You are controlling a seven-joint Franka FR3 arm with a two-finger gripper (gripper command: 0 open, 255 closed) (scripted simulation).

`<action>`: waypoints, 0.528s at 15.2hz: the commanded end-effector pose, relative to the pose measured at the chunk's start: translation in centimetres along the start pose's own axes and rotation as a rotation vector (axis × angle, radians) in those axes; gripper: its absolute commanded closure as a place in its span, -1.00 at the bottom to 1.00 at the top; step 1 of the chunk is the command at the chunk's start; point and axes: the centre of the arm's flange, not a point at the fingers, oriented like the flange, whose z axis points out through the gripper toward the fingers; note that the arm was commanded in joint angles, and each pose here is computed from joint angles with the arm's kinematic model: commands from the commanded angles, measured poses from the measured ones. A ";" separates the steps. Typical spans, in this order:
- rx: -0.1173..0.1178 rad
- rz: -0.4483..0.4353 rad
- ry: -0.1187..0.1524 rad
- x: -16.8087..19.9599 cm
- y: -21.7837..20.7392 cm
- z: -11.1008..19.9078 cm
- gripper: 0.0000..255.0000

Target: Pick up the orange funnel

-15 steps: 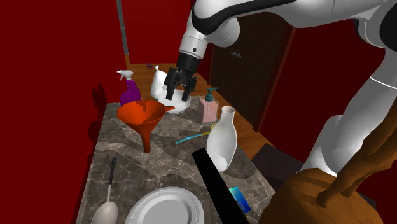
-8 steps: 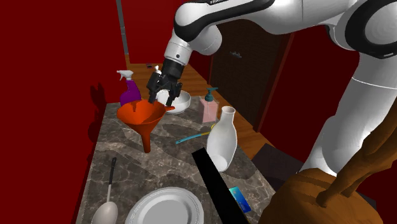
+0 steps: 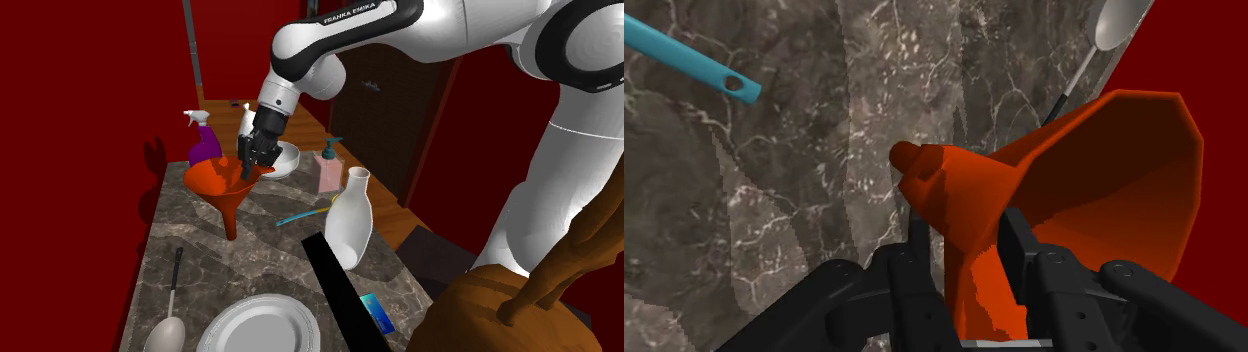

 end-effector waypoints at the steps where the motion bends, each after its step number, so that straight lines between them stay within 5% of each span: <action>1: 0.000 0.000 0.000 0.0 0.0 0.1 1.00; 8: 0.000 0.000 0.000 0.1 0.1 0.0 1.00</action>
